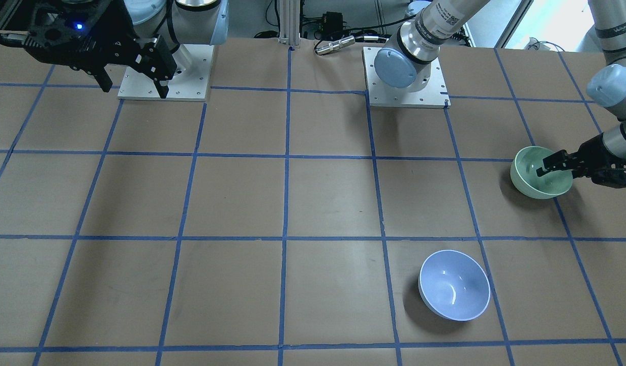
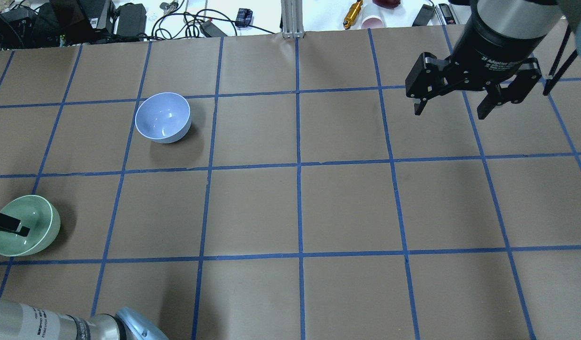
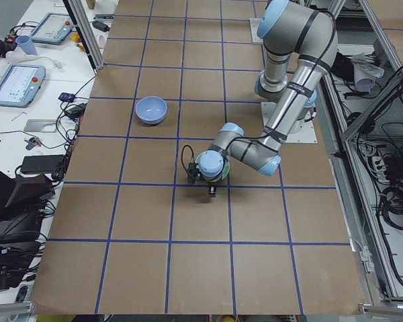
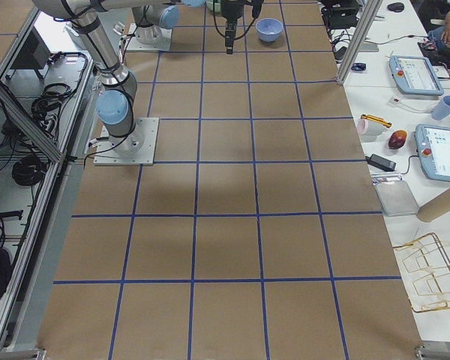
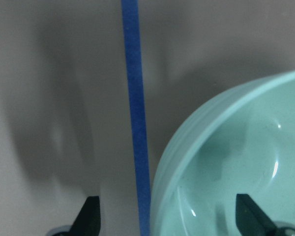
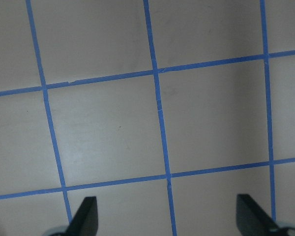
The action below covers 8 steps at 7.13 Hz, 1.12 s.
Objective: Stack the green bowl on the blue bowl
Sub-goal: 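Close the left gripper on the green bowl's rim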
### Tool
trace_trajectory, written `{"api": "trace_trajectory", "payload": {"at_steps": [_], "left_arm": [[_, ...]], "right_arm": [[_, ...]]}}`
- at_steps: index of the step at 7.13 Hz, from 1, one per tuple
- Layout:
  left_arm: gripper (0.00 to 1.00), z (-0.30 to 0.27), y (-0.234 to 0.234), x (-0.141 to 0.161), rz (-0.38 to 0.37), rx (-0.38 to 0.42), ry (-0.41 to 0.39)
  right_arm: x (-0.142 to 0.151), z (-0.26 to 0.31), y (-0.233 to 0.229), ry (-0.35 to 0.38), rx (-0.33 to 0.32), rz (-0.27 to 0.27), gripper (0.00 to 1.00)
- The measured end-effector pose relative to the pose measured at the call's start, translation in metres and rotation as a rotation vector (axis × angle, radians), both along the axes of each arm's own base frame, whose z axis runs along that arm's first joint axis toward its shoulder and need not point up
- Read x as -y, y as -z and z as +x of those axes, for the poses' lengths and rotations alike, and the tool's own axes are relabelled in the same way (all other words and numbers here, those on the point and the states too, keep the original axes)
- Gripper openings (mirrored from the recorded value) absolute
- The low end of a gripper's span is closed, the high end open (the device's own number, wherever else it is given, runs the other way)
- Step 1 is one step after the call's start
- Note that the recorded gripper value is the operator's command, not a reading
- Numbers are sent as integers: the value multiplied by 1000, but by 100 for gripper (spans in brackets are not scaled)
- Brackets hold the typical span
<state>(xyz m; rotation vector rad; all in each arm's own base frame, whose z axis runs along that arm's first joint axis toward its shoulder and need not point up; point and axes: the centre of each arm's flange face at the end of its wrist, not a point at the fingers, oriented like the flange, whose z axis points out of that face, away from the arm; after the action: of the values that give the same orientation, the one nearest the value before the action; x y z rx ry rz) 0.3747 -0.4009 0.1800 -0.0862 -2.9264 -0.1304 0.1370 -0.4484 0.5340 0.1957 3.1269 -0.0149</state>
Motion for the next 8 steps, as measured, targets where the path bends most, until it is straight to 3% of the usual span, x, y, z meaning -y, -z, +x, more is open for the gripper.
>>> {"api": "trace_trajectory", "payload": {"at_steps": [1,2,8], "left_arm": [[10,0,1,0,0,-1,1],[2,0,1,0,0,-2,2],[0,1,0,1,-2,-1,-5]], "right_arm": [[0,0,0,0,0,0,100],[0,0,0,0,0,0,100],[0,0,0,0,0,0,100]]}}
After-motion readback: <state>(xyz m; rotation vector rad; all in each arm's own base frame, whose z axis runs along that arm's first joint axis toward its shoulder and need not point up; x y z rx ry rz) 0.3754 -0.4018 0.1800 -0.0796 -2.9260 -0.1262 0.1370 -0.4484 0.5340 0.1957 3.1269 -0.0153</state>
